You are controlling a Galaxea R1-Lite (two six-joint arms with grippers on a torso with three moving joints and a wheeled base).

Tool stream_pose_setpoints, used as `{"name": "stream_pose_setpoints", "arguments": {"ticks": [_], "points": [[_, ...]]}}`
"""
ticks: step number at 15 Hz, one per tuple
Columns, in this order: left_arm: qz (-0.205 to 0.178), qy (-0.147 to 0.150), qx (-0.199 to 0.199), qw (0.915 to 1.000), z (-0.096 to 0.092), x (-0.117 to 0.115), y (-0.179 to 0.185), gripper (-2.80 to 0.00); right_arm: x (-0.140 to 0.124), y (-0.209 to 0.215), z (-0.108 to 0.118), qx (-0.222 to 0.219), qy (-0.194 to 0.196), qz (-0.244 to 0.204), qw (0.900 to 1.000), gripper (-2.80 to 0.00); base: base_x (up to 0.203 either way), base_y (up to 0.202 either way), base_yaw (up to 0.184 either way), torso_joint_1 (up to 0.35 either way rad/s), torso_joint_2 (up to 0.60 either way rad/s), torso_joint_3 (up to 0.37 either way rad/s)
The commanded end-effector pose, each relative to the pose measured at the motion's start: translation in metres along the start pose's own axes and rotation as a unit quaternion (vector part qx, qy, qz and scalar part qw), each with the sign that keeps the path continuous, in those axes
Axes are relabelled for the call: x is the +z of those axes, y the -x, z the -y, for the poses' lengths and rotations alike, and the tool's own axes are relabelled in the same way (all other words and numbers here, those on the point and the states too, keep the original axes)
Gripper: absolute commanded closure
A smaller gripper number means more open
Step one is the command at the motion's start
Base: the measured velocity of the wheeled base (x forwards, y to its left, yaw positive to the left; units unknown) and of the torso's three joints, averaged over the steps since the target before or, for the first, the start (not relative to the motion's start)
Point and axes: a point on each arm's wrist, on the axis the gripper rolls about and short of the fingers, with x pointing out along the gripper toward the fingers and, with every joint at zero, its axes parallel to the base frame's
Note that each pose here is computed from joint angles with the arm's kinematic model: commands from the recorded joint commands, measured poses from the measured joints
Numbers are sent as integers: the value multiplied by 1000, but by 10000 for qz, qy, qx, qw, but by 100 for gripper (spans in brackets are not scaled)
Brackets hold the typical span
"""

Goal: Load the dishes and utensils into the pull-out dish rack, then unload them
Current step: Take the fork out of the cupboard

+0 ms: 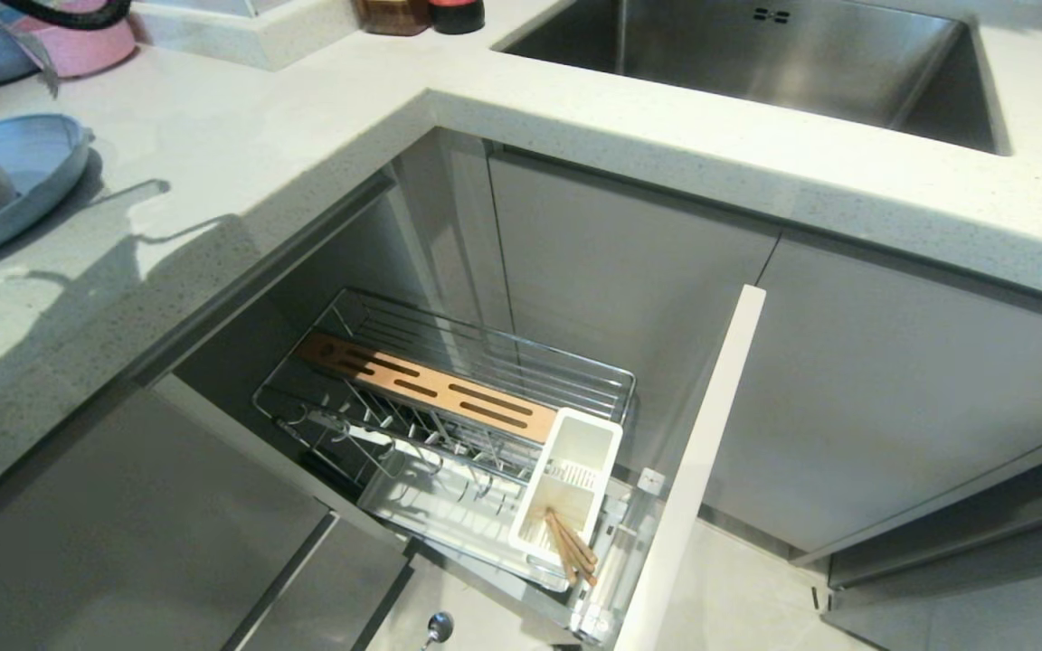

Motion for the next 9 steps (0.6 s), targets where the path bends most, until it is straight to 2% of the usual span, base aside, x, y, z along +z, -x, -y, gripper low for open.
{"name": "stream_pose_setpoints", "arguments": {"ticks": [1, 6, 9], "points": [[-5, -1, 100, 9999, 7, -13, -4, 0, 0, 0, 0, -1, 0, -12, 10000, 0, 0, 0, 0, 0, 0, 0], [369, 544, 220, 9976, 7, -30, -4, 0, 0, 0, 0, -1, 0, -12, 10000, 0, 0, 0, 0, 0, 0, 0], [696, 970, 252, 9925, -2, -37, 2, 0, 0, 0, 0, -1, 0, -12, 10000, 0, 0, 0, 0, 0, 0, 0]]}}
